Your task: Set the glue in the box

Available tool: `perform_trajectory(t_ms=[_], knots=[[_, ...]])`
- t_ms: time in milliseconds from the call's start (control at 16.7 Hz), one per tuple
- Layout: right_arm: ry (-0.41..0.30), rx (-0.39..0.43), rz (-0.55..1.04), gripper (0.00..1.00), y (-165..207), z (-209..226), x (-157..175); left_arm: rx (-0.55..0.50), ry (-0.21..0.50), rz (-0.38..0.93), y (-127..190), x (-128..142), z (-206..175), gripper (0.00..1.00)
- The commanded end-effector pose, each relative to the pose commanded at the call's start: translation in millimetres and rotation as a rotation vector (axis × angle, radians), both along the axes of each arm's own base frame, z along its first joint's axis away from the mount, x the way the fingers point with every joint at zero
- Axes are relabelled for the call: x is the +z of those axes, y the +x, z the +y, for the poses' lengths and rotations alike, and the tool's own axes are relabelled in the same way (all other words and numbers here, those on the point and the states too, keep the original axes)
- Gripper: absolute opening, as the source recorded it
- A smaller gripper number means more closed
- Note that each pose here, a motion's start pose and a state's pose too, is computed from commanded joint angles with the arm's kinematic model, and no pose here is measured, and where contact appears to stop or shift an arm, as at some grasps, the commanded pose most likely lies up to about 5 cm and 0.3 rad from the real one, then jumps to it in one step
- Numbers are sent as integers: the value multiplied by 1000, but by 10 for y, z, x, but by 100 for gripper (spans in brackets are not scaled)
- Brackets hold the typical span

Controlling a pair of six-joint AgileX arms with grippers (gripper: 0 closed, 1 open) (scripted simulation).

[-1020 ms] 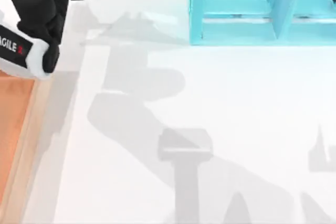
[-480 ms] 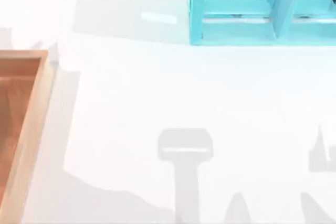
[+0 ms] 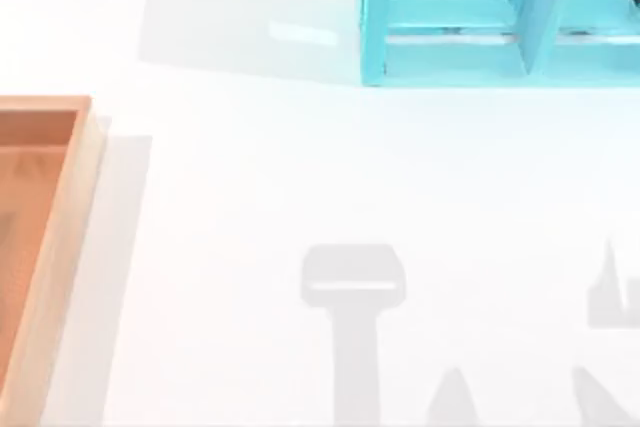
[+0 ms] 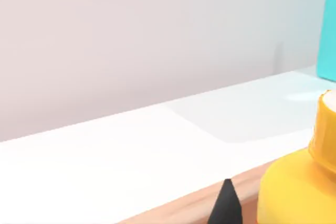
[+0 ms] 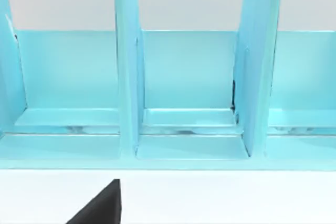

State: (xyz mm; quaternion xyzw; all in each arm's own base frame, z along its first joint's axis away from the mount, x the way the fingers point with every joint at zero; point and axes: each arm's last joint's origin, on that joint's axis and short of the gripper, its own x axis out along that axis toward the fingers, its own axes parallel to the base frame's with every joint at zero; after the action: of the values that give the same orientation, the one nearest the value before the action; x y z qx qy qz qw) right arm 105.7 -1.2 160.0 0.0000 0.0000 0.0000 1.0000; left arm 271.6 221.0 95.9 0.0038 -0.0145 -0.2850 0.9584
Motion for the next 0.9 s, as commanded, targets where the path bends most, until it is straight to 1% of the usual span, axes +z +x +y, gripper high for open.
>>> perform_trajectory(t_ms=[180,300,420,540,780,840,900], knots=[[0,0,0,100,0,0,0,-117,2,14,-414,-40,78,0],[0,0,0,100,0,0,0,-175,3,18,-615,-62,95,0],[0,0,0,100,0,0,0,-214,2,21,-748,-83,99,0],[0,0,0,100,0,0,0,-230,0,22,-806,-96,99,0],[0,0,0,100,0,0,0,-230,0,22,-806,-96,99,0],[0,0,0,100,0,0,0,-56,31,-1,-664,-50,415,0],[0,0,0,100,0,0,0,-59,34,-3,-660,-43,411,0]])
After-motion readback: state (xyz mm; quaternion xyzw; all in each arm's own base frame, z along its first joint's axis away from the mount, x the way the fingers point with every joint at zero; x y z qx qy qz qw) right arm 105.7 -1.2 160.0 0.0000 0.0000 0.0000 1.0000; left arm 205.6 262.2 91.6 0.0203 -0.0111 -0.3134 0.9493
